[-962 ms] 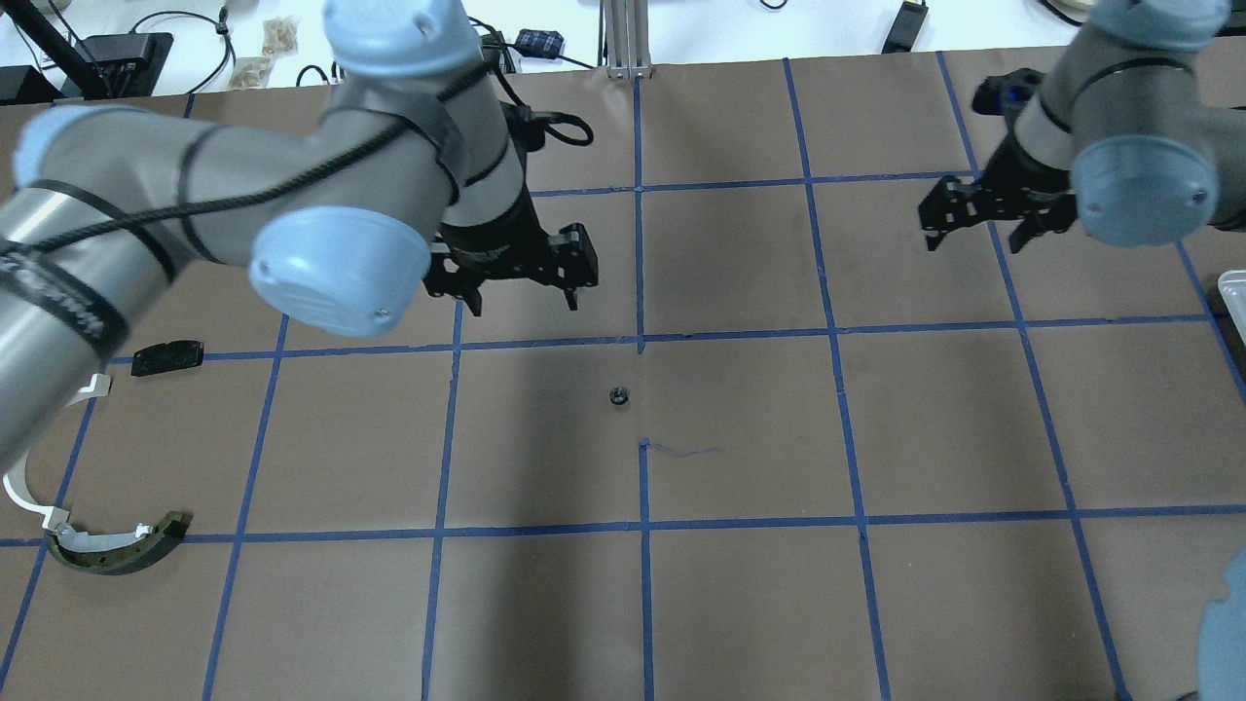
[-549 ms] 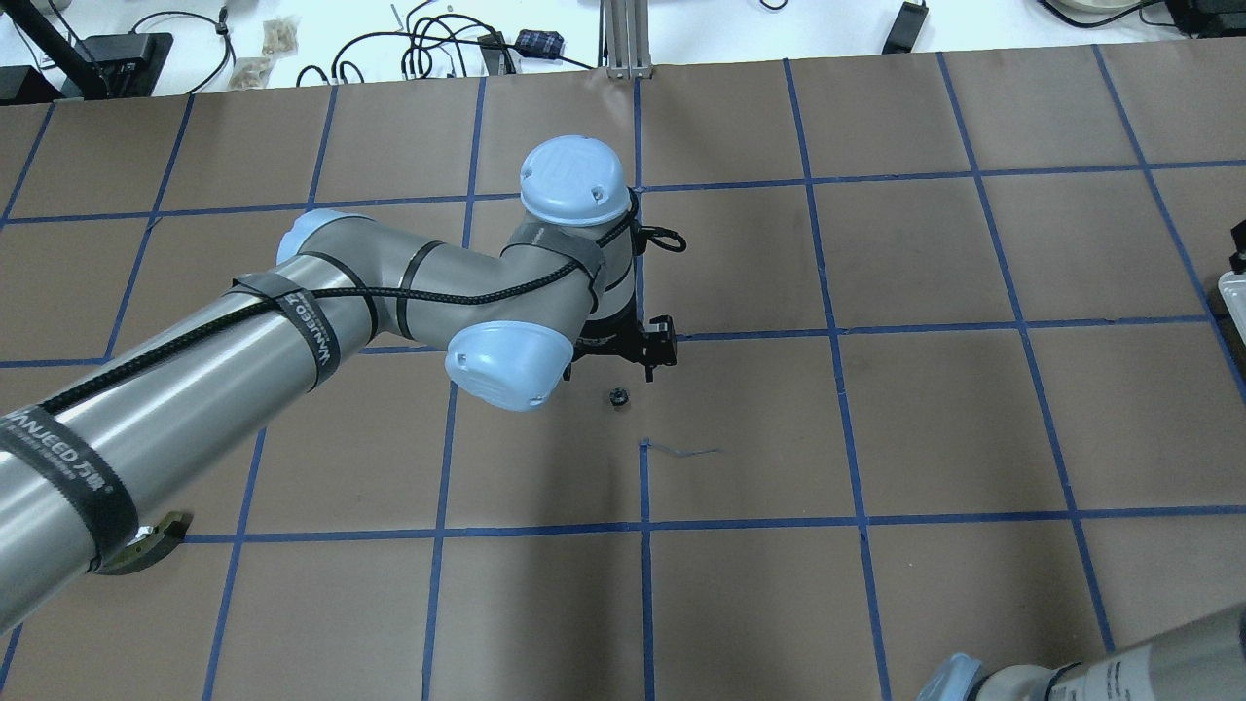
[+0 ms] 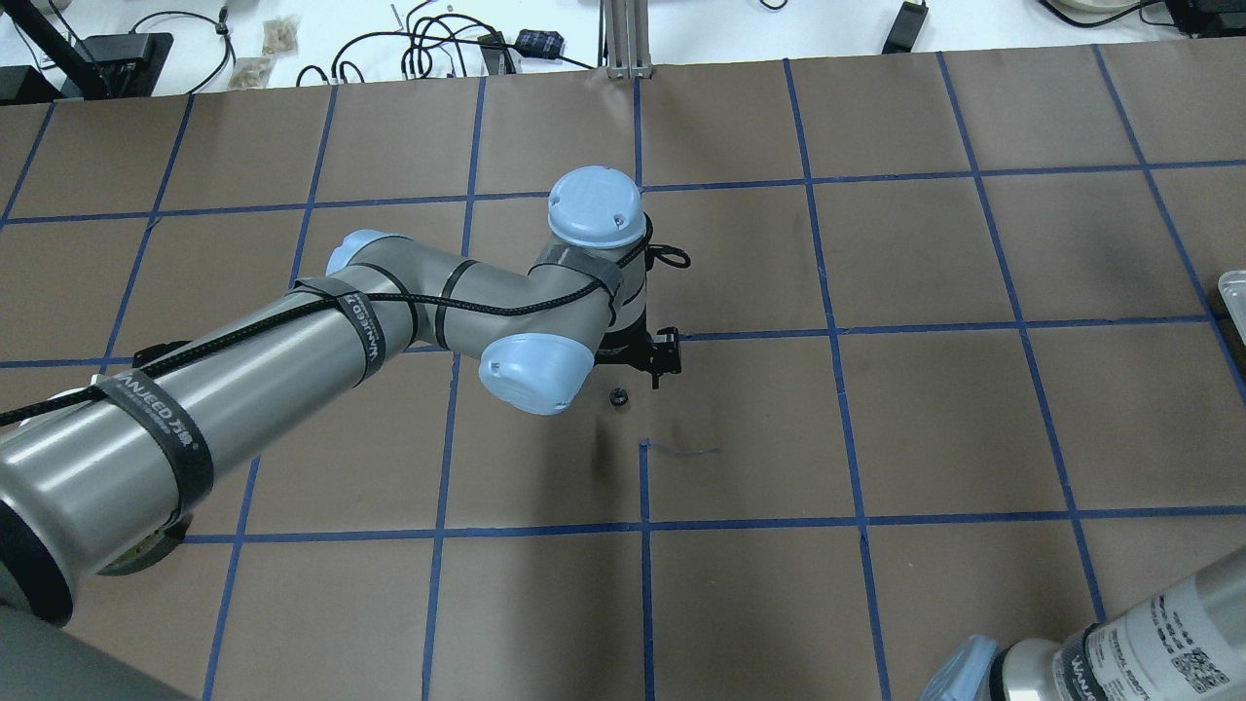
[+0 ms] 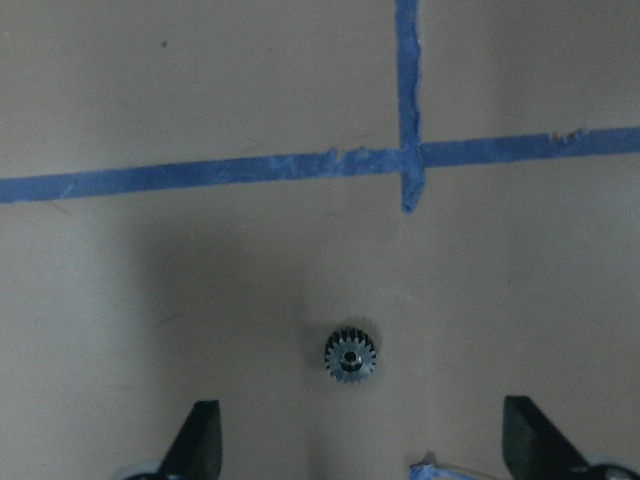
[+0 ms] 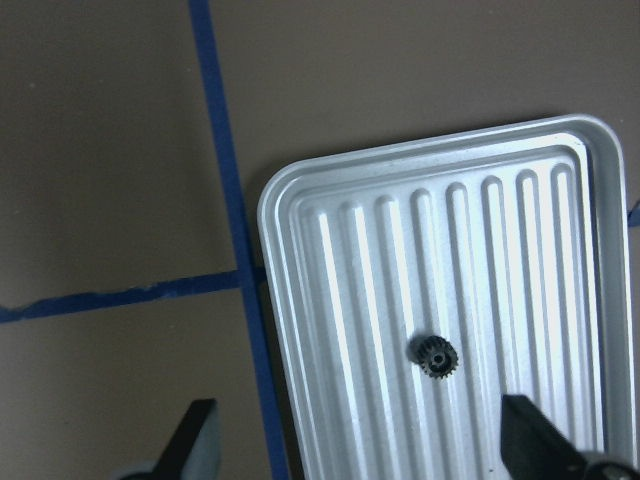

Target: Place bearing gear from tray to pile

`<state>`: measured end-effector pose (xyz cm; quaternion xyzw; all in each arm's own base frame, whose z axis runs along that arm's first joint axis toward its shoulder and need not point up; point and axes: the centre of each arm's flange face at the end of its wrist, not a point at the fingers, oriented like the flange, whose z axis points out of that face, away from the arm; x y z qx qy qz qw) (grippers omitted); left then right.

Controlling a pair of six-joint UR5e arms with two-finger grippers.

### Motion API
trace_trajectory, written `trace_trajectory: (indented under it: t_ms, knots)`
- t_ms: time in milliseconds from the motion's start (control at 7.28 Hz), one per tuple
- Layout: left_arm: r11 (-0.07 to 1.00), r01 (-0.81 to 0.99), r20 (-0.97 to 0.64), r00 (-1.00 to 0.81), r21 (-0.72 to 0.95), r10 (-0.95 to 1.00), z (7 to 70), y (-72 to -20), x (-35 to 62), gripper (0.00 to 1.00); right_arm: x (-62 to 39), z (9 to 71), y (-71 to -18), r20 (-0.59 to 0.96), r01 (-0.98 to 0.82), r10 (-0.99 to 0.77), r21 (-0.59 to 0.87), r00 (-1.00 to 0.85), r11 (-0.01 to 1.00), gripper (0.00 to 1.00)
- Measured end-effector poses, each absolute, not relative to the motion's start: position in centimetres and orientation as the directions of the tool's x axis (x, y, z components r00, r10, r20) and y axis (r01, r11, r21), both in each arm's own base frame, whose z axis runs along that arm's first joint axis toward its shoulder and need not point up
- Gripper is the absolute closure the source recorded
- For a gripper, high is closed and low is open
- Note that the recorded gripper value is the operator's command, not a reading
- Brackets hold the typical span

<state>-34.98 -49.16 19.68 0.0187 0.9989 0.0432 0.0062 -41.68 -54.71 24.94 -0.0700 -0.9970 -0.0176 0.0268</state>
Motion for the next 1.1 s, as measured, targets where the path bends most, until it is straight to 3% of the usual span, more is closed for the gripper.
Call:
trace_trajectory:
  t_ms: [275, 549, 824, 1099]
  knots:
    - [0.995, 0.021, -0.038, -0.999, 0.092, 0.025, 18.5, -49.5, -34.9, 0.05, -44.4, 21.9, -53.2, 0.032, 0.176, 0.174, 0.064, -0.984, 0.982, 0.01]
    - [0.995, 0.001, -0.054, -0.999, 0.1, 0.006, 17.6, -49.4, -34.9, 0.08, -45.5, 20.1, -52.3, 0.017, 0.192, 0.191, 0.087, -0.981, 0.977, 0.11]
    - [0.994, -0.01, -0.055, -0.998, 0.106, -0.004, 17.3, -49.3, -34.9, 0.56, -45.7, 19.3, -52.2, 0.009, 0.201, 0.201, 0.096, -0.979, 0.975, 0.23]
    - [0.994, -0.013, -0.053, -0.999, 0.107, -0.007, 17.2, -49.3, -34.9, 0.59, -45.8, 18.2, -52.2, 0.002, 0.207, 0.208, 0.11, -0.978, 0.972, 0.43]
